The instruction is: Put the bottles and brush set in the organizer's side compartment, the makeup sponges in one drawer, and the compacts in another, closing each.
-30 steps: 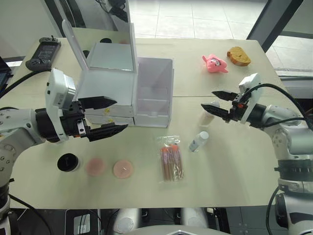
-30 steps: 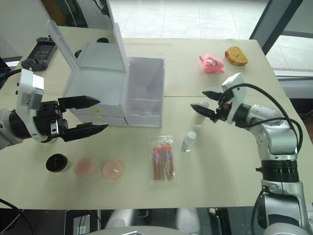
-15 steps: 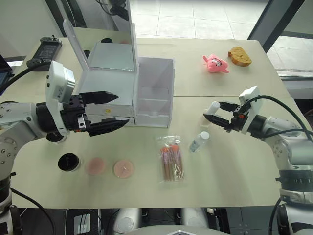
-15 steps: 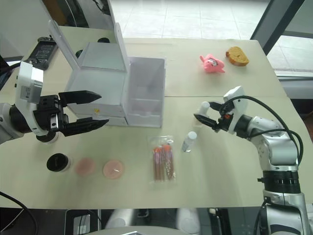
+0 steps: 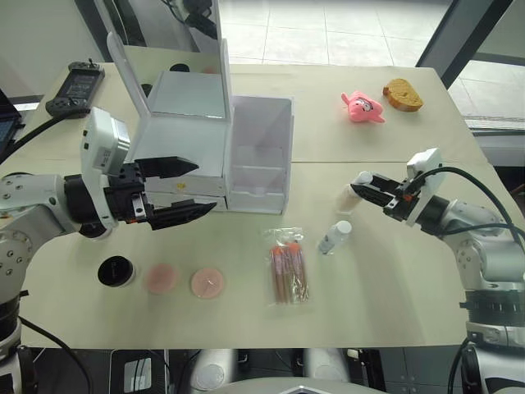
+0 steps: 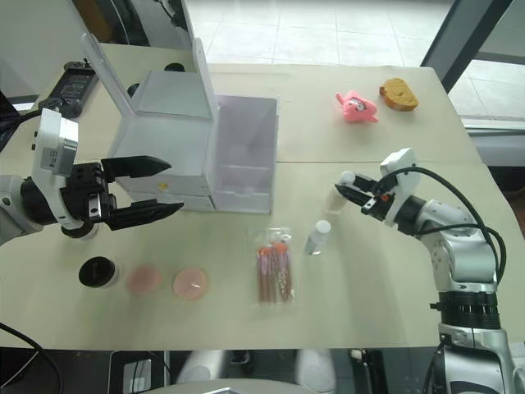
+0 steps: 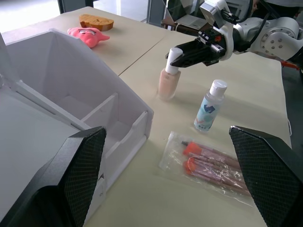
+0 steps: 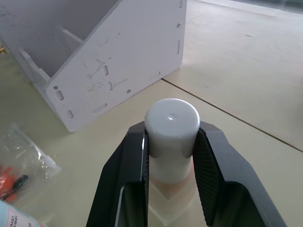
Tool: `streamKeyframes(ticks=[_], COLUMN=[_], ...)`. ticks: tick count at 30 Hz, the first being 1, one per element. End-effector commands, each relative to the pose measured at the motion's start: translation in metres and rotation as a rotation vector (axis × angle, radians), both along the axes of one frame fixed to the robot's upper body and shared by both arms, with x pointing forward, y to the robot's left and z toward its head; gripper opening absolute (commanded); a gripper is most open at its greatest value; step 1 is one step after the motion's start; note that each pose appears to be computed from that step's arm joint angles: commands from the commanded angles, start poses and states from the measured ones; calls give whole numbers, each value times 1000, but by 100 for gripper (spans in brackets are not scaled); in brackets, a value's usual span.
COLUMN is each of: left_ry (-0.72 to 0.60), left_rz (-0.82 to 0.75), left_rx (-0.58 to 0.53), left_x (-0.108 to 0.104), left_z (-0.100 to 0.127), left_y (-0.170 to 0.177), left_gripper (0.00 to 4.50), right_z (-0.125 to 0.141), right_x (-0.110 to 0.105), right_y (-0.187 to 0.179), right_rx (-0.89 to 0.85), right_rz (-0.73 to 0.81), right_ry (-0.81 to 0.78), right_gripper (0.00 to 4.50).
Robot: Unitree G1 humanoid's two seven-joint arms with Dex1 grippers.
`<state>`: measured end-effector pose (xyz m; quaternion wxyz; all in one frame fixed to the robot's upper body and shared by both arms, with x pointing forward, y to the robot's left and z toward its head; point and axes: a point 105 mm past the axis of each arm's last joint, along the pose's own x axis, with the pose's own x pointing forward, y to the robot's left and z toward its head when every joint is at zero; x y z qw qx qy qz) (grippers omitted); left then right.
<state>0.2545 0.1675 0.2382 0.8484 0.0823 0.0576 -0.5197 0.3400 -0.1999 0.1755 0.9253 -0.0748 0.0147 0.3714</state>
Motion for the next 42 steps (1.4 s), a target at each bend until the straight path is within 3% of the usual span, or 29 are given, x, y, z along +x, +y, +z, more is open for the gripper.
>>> streamKeyframes(ticks=[1,7,11,16,19,25,33,37,42], left_ry=[-62,-78,-76,-72,-61,-67,-94,-79,-77], left_rz=[40,133,155,166,158,130,106,103,79], left_rx=[19,51,54,52,80,84,53,55,43], left_x=[-2,-3,-10,-12,-11,-11,-8,-6,-5], left_z=[10,10,7,5,1,3,10,10,12], left_y=[12,38,41,42,39,34,29,28,23], left_gripper=[450,450,450,450,450,450,450,450,450], right_z=[65,123,128,105,92,69,27,20,51], right_x=[-1,-9,-15,-18,-4,1,4,3,-1], right_y=[20,89,125,148,151,156,152,157,155], right_rx=[27,42,76,82,46,8,-88,-97,-39], right_rz=[98,284,324,307,169,56,1,16,56], right_ry=[-118,-110,-85,-18,-16,-2,3,-8,-42], right_gripper=[96,96,96,96,96,96,96,96,260])
